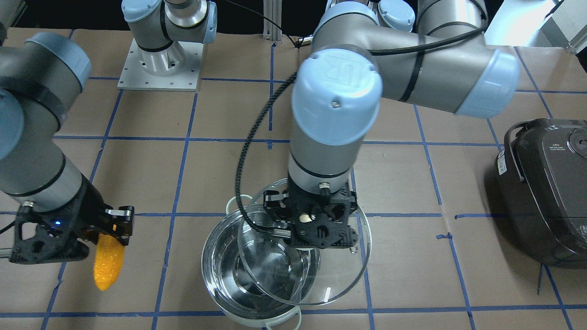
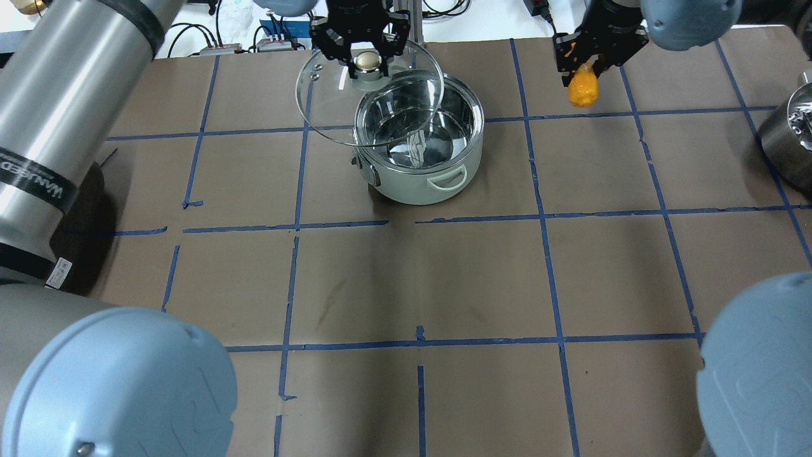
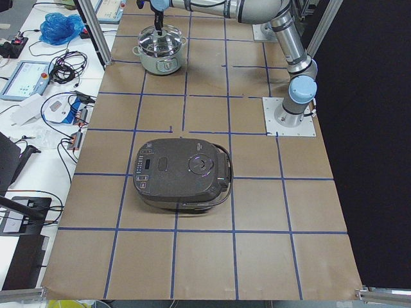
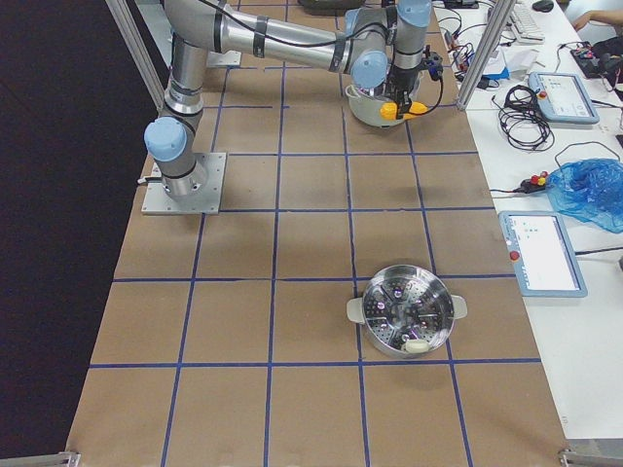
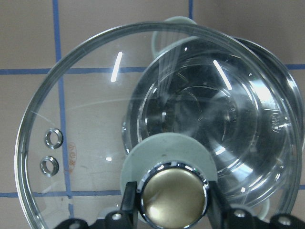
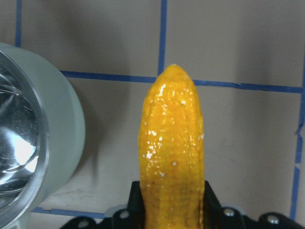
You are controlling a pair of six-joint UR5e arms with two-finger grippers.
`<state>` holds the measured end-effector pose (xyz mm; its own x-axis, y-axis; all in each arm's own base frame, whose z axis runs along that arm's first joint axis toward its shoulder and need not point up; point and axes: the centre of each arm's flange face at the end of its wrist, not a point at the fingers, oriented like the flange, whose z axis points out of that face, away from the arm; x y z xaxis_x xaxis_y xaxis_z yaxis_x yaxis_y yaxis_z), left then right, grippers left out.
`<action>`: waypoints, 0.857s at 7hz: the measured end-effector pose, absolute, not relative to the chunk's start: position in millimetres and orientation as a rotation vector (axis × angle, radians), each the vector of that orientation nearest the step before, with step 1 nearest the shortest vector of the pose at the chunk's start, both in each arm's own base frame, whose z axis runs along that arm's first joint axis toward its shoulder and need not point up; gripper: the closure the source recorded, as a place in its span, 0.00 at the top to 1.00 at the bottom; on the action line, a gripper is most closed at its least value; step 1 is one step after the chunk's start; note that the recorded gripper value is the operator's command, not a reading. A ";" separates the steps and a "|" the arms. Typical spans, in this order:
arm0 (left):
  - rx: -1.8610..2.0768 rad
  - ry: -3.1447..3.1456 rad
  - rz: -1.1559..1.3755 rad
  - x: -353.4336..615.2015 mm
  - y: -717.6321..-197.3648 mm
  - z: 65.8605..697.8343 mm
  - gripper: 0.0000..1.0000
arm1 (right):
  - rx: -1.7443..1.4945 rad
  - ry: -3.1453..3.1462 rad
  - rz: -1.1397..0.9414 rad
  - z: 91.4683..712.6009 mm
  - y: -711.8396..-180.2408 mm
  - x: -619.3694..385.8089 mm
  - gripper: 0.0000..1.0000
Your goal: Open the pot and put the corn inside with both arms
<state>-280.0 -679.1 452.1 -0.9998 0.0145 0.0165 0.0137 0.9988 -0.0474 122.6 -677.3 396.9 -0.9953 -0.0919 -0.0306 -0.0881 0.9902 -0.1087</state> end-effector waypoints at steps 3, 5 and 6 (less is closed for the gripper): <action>0.006 -3.141 0.020 -105.1 -718.9 423.2 0.03 | -0.295 3.103 -0.157 370.3 -686.4 256.6 0.14; 0.106 -3.120 -0.034 -23.4 -714.6 372.3 0.03 | -0.290 3.124 -0.122 335.6 -689.1 314.3 0.13; 0.115 -3.104 0.009 -11.4 -710.6 340.4 0.03 | -0.269 3.130 -0.091 317.6 -688.0 330.7 0.13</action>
<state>-11.4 -710.6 340.4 -0.9967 -0.0736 0.0354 -0.0738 0.9973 -0.0044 330.7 -688.0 317.6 -0.9854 -0.1702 0.0061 -0.1703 0.9837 -0.0577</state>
